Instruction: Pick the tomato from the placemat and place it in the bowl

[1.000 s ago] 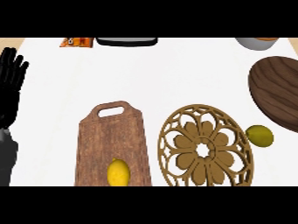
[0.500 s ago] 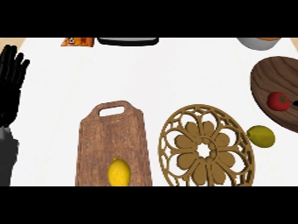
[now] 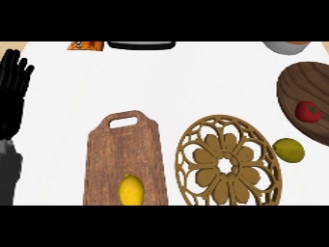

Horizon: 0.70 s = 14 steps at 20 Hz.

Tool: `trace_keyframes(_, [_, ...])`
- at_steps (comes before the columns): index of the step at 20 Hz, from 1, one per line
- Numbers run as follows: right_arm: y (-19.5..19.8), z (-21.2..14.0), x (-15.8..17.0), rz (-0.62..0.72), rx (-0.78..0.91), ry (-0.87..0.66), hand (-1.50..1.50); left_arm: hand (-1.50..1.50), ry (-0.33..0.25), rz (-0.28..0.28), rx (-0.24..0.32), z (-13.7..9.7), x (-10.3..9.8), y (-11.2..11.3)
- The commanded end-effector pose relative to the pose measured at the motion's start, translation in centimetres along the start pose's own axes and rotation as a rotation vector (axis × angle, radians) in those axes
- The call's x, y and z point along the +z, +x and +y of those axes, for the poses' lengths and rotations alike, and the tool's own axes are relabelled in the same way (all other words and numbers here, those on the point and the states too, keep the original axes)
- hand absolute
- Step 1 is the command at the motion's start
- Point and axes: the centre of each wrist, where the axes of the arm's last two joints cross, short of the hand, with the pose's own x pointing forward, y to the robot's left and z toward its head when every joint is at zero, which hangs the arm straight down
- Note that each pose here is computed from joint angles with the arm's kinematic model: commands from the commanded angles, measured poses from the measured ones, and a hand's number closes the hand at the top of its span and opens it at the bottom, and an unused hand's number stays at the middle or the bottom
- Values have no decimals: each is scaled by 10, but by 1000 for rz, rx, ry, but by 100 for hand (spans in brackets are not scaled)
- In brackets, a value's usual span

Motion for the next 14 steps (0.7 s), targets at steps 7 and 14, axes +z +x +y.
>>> trace_keyframes(7, [-21, -96, 44, 16, -143, -160, -150, 0, 3, -9, -7, -5, 4, -3])
trace_keyframes(14, [-31, -138, 77, 18, -197, -154, -150, 0, -1, 3, 9, 2, 11, -6])
